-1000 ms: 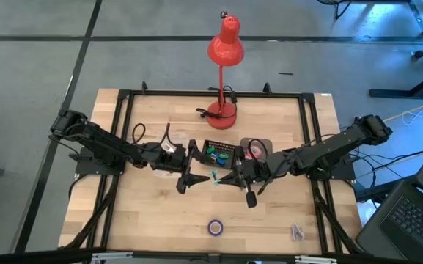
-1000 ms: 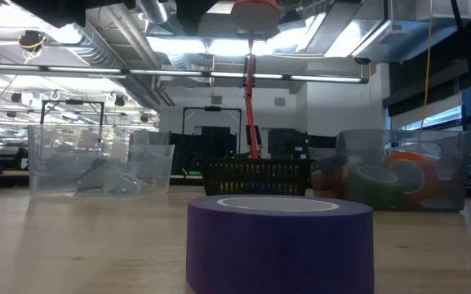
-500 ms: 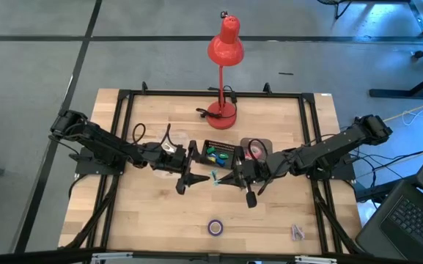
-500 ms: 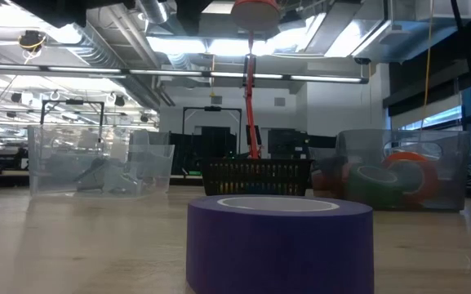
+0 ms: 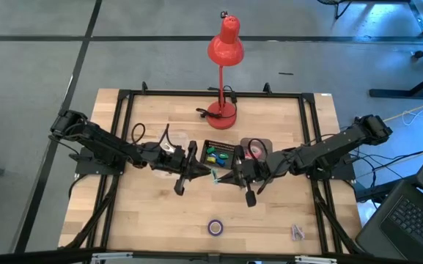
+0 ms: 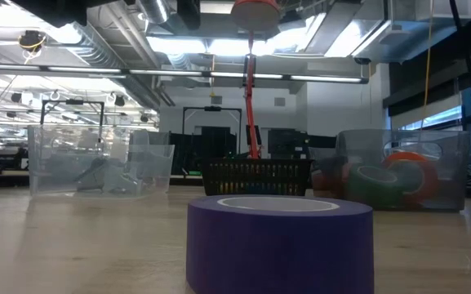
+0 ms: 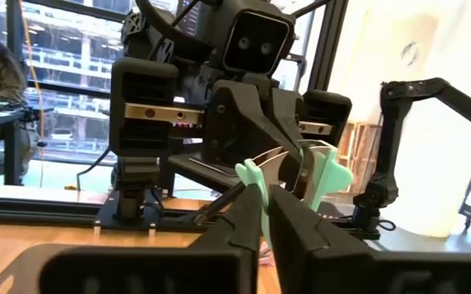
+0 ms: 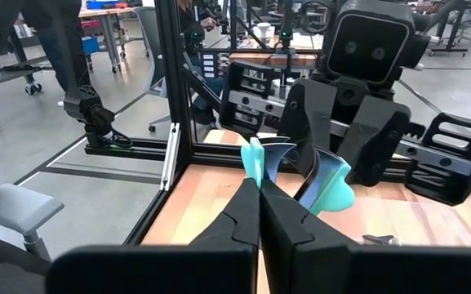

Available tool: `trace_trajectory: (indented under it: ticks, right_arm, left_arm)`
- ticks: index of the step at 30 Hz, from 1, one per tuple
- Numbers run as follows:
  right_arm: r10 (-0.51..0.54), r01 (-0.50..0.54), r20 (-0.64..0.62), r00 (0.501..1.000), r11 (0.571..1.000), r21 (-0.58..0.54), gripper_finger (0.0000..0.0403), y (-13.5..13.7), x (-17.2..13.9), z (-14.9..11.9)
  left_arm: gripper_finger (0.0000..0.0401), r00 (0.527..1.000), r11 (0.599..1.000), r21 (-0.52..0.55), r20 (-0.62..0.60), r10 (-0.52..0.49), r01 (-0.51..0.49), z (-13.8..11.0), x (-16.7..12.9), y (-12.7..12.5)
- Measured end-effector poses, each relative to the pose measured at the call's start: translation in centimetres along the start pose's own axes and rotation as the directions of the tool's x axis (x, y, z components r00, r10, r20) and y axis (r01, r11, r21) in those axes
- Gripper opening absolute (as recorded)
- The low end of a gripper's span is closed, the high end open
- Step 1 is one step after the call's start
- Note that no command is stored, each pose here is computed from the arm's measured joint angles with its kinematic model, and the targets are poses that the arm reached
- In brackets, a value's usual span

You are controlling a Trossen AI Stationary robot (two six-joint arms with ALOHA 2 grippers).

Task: Pick and place Stapler, Stapler remover, tape
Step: Put the blue staple remover into the transparent bin

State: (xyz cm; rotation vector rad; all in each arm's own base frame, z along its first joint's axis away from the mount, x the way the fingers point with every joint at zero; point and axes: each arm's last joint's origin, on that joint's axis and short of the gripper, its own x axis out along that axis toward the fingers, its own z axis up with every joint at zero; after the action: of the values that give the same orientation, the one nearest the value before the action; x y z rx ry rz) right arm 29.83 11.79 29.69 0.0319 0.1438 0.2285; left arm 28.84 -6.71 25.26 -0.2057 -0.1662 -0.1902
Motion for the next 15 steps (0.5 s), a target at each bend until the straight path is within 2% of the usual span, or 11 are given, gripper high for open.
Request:
trace_trajectory:
  ticks: [11,15]
  right_arm:
    - [0.001,-0.001,0.007,1.0,1.0,0.001,0.0001,0.02,0.0,0.07]
    - [0.002,-0.002,0.029,1.0,1.0,0.005,0.0021,0.03,-0.01,0.28]
  left_arm:
    - [0.0003,1.0,1.0,-0.001,0.0,-0.011,0.011,0.01,0.0,-0.01]
    - [0.0003,1.0,1.0,-0.001,0.004,-0.012,0.012,0.09,-0.01,-0.02]
